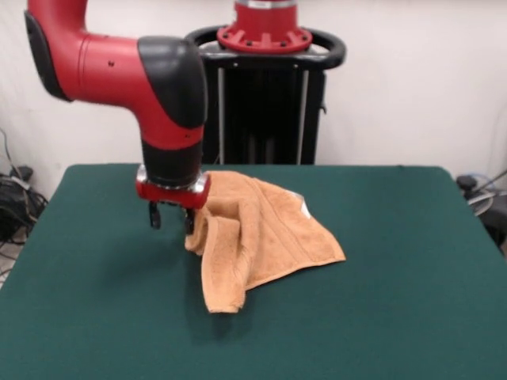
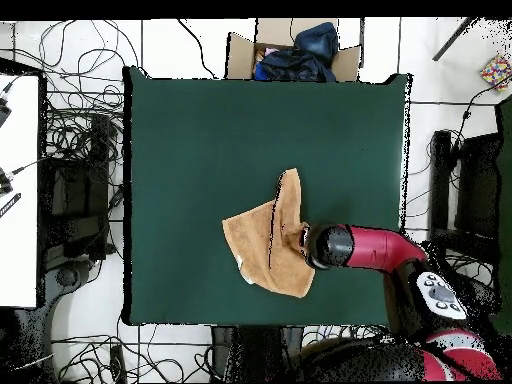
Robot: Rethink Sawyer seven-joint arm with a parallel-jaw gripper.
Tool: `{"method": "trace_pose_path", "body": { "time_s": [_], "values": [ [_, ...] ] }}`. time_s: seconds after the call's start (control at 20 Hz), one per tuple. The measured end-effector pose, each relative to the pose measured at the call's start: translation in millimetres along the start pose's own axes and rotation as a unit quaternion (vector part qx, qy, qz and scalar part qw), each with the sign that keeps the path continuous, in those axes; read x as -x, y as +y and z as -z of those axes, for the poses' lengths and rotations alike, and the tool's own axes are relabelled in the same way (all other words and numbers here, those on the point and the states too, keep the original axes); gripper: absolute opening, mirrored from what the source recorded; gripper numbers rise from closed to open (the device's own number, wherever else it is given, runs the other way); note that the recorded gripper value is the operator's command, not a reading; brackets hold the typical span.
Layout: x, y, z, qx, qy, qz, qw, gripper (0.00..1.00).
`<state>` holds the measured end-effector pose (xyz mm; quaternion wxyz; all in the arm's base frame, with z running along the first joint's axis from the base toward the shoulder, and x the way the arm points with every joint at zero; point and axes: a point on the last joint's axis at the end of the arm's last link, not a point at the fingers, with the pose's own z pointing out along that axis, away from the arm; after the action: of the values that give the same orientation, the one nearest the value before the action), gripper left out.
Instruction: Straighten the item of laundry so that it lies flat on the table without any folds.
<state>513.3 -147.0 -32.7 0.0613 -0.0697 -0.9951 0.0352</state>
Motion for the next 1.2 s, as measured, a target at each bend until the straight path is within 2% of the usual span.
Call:
{"method": "trace_pose_path", "body": {
  "time_s": [0.15,0.25,0.5,0.55,0.75,0.95,1.1,1.2],
  "values": [
    [-6.4,-0.2,16.7,-0.003,-0.003,0.0,1.0,1.0],
    [-7.4,-2.6,36.8,-0.007,-0.011,-0.004,0.9999,1.0],
    [-4.1,-9.0,72.5,-0.013,-0.018,-0.02,0.9995,1.0],
    [-2.8,-11.6,86.7,-0.016,-0.018,-0.027,0.9993,1.0],
    [0.4,-15.5,109.3,-0.018,-0.015,-0.041,0.9989,1.0],
    [4.6,-11.5,114.8,-0.015,-0.014,-0.046,0.9987,1.0],
    [6.3,-0.4,106.7,-0.011,-0.008,-0.039,0.9991,1.0],
    [6.1,16.3,95.2,-0.005,0.001,-0.029,0.9996,1.0]
  ]
}}
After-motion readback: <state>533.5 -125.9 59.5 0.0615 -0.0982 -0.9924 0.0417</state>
